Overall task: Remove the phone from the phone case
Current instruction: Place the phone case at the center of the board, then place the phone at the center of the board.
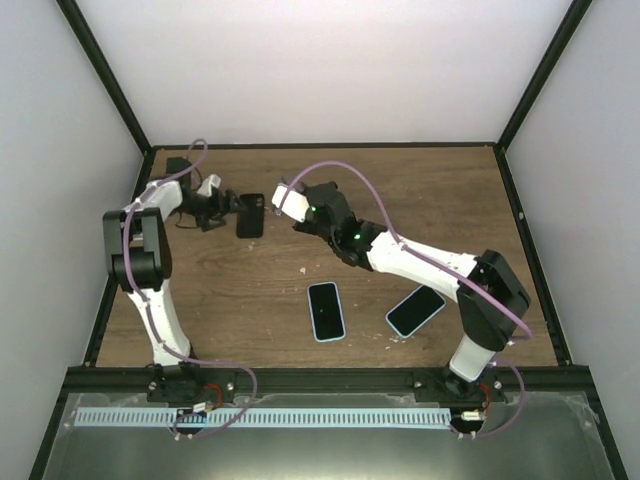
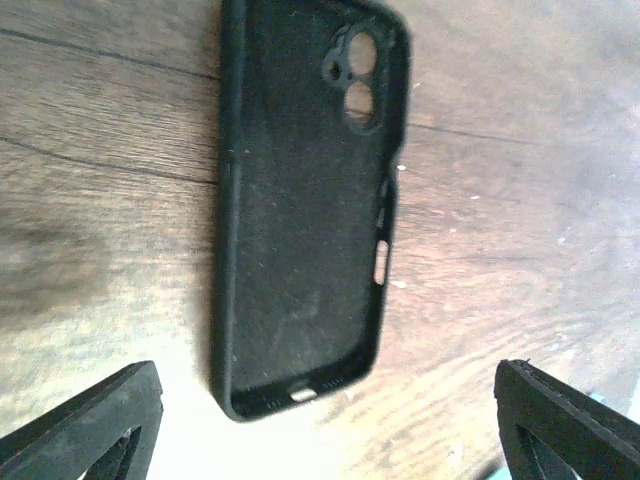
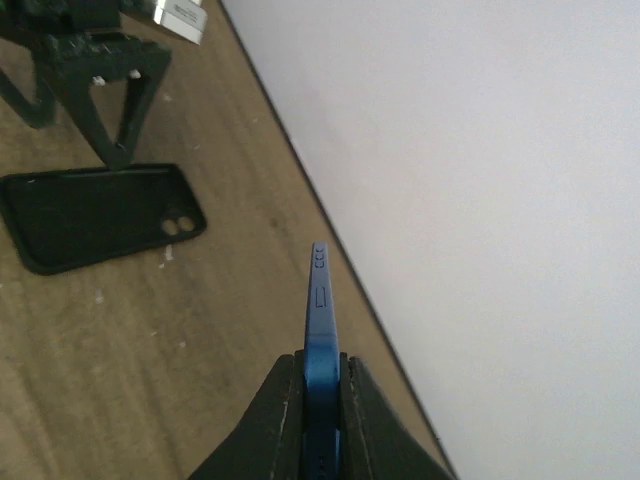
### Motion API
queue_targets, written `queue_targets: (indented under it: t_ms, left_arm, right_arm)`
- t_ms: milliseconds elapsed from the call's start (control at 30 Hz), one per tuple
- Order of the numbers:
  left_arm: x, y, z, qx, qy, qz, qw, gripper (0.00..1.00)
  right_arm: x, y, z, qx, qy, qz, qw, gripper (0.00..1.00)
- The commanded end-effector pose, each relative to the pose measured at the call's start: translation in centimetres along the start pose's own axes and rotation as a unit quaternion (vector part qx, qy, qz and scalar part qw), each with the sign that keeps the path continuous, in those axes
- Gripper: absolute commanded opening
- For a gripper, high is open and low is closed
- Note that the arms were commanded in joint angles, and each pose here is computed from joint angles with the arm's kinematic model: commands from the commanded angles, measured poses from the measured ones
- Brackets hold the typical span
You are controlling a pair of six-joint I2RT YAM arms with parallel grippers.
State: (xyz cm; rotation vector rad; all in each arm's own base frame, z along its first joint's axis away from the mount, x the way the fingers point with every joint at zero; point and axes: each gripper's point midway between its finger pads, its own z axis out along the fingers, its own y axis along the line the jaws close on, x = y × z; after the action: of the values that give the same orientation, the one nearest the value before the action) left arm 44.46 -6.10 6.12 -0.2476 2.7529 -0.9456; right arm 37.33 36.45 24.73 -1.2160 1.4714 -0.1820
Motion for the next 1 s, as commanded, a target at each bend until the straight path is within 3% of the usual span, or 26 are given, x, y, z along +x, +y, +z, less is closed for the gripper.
queue_targets:
  t_ms: [0,67,333,567,667,967]
  left_arm:
    - [-0.9,-2.2,-4.3,0.042,-0.048,-0.016,0.998,0.93]
    - [-0.7,-3.9,-6.1,0.074,-0.068,-0.019,0.995,1.0]
    - [1.8,-11.6,-11.4,0.231,-0.084,-0.018,0.969,1.0]
    - [4.7,-16.0,-12.5,0.277,-0.074,0.014,0.958,0.99]
    - [5.6,-17.4,-12.1,0.285,-0.065,0.018,0.956,0.93]
    - [6.7,-20.4,-12.0,0.324,-0.054,0.035,0.944,0.59]
  right_arm:
    - [-4.3,-4.0,-0.8,0.099,-0.053,-0.015,0.994,0.01]
    - [-4.7,-4.1,-1.1,0.13,-0.063,-0.039,0.989,0.01]
    - [-6.0,-3.1,-2.6,0.242,-0.097,-0.128,0.957,0.01]
    - [-6.5,-1.2,-3.4,0.281,-0.109,-0.184,0.935,0.01]
    - [-6.9,-0.7,-3.8,0.288,-0.114,-0.191,0.932,0.01]
    - [-8.1,0.8,-4.5,0.286,-0.13,-0.199,0.928,0.01]
